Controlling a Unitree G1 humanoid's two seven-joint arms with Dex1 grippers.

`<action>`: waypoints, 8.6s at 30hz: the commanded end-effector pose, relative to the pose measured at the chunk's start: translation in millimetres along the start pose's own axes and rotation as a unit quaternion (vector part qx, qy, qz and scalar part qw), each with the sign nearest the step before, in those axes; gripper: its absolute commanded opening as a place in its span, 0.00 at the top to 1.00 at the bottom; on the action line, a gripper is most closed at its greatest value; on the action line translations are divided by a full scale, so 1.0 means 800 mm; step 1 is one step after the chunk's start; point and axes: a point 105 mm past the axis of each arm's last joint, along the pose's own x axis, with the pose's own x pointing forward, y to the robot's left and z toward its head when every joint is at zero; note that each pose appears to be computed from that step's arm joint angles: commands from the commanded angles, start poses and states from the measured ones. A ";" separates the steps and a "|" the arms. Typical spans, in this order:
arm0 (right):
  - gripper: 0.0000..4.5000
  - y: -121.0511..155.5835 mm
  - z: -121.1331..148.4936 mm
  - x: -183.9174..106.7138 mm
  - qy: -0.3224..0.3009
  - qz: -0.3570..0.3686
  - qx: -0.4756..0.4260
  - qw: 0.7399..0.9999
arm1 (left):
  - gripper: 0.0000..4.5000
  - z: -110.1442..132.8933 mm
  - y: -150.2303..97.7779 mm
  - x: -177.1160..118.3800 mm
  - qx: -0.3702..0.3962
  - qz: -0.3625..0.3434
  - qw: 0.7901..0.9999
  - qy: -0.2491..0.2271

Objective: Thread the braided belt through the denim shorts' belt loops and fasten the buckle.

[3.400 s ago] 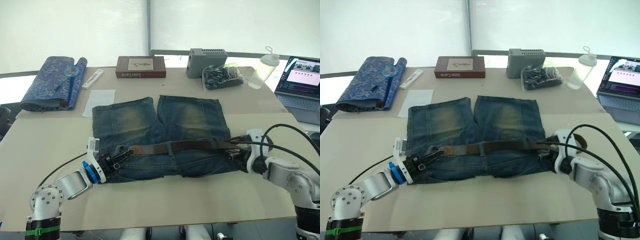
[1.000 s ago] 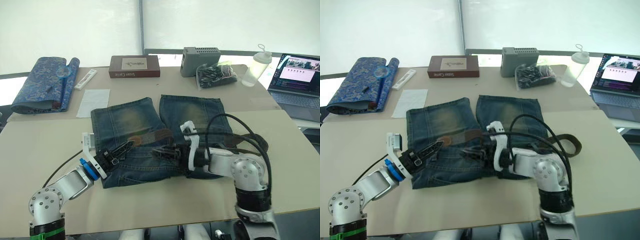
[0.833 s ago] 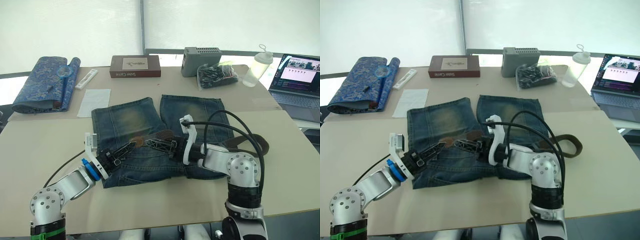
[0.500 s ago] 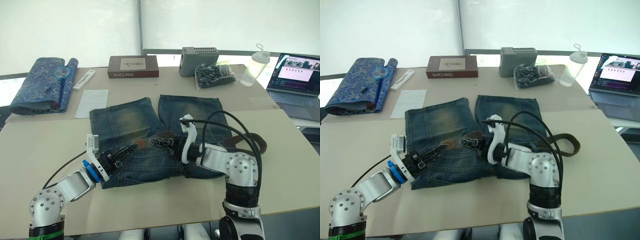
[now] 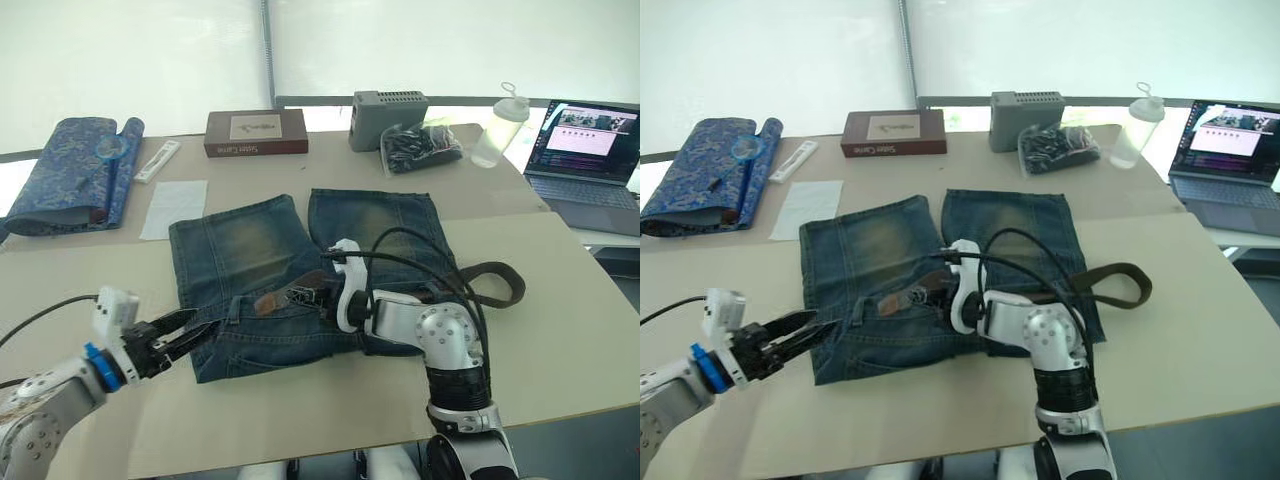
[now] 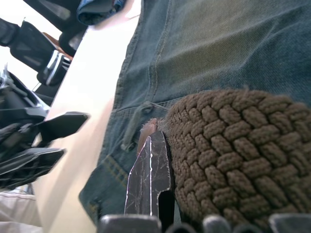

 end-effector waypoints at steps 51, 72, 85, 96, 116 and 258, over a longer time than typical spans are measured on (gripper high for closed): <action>1.00 -0.057 0.043 -0.083 -0.074 -0.017 0.041 0.996 | 0.26 -0.029 -0.080 0.132 0.046 -0.171 0.984 0.012; 1.00 -0.064 0.023 -0.031 -0.041 -0.066 0.031 0.997 | 0.26 -0.043 -0.065 0.097 0.080 -0.101 0.992 0.019; 1.00 -0.034 -0.004 0.008 -0.011 -0.012 0.101 0.995 | 0.26 -0.058 -0.074 0.108 0.082 -0.115 0.989 0.034; 1.00 -0.018 -0.019 0.033 0.013 0.021 0.121 0.992 | 0.26 -0.040 -0.059 0.087 0.012 -0.077 0.997 -0.010; 1.00 0.018 -0.033 0.076 0.038 0.078 0.058 0.995 | 0.26 -0.024 -0.016 0.064 -0.207 -0.005 0.977 -0.050; 0.57 -0.143 0.071 -0.179 0.112 -0.138 -0.606 0.776 | 0.81 0.029 0.135 -0.082 -0.157 0.248 0.951 -0.098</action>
